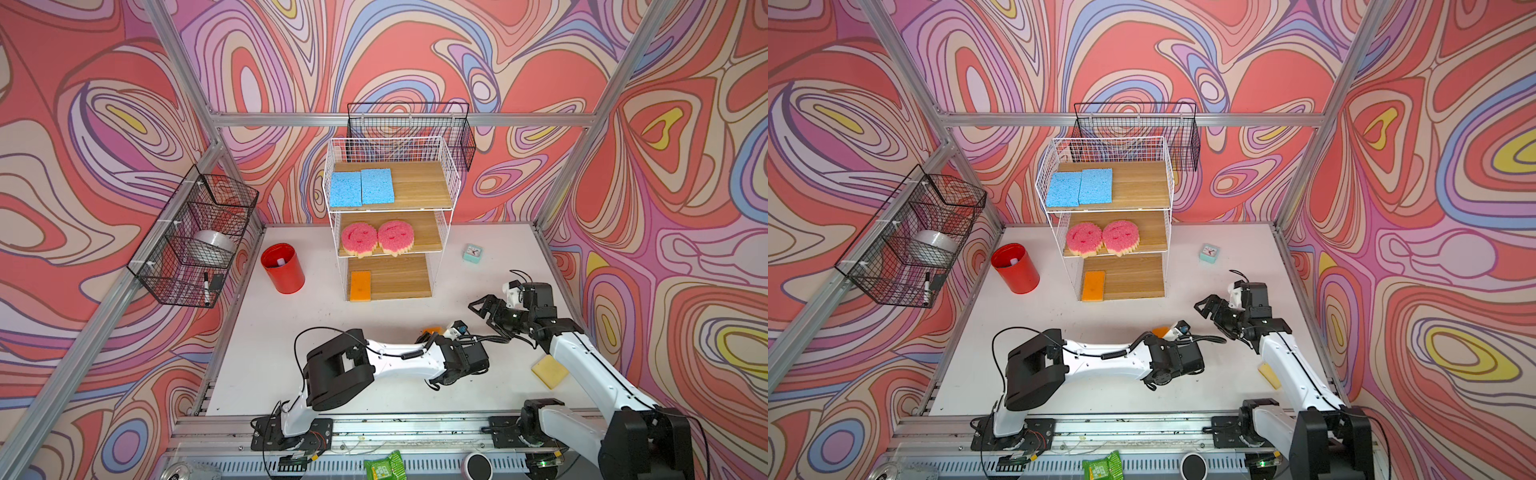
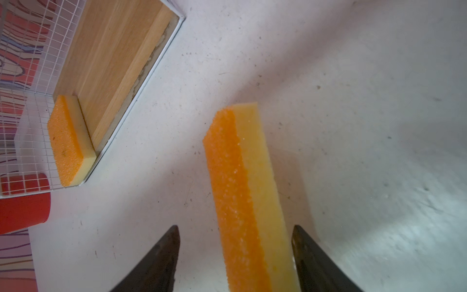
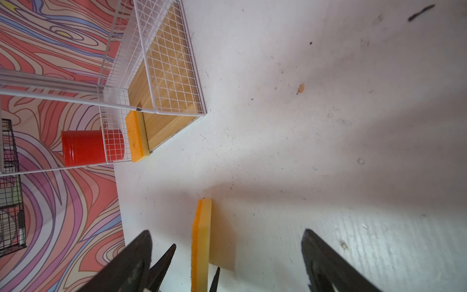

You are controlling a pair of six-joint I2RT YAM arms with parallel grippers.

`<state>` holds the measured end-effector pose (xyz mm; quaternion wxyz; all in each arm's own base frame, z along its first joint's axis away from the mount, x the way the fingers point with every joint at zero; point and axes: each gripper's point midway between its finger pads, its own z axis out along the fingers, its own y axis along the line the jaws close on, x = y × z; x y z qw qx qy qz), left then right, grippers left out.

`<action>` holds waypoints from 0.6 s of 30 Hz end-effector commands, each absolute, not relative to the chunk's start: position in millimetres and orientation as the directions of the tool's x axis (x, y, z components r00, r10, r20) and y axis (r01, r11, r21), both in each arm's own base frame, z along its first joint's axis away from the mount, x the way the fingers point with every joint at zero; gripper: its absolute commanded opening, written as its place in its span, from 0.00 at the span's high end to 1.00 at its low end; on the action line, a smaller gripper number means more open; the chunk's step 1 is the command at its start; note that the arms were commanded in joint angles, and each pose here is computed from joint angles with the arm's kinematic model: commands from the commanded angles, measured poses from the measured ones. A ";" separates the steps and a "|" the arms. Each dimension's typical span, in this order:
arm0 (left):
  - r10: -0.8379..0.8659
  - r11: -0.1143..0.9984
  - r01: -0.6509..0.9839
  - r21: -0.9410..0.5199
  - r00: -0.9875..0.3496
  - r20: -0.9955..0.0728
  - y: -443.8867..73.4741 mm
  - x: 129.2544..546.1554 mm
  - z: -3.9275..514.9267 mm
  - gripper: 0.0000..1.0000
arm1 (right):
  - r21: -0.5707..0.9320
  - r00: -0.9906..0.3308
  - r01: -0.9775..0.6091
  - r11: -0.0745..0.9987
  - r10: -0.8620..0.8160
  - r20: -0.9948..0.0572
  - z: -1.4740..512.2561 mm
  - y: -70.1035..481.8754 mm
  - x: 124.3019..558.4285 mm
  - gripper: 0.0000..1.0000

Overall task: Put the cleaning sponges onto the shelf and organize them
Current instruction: 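Lower the sponge orange side up with the left gripper while the right draws back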

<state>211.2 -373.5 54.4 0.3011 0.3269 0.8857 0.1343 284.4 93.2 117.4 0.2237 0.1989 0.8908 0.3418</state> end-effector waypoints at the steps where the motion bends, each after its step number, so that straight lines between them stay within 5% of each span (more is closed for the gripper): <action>1: 0.668 0.744 0.535 0.401 -0.609 -0.427 -386.3 205.9 44.5 0.20 | 0.702 -0.844 0.179 0.689 0.474 -0.251 114.3 97.1 278.2 0.04; 9: 0.568 0.804 0.570 0.167 -0.656 -0.496 -409.4 203.1 59.7 0.00 | 0.675 -0.845 0.199 0.710 0.474 -0.249 109.4 90.7 277.3 0.04; 14: 0.451 0.847 0.532 0.009 -0.709 -0.542 -381.2 207.5 93.2 0.02 | 0.605 -0.817 0.261 0.752 0.505 -0.276 106.5 74.1 273.0 0.05; 18: 0.342 0.867 0.478 -0.142 -0.777 -0.528 -343.1 205.7 93.6 0.15 | 0.622 -0.812 0.273 0.734 0.522 -0.261 108.0 82.5 263.8 0.11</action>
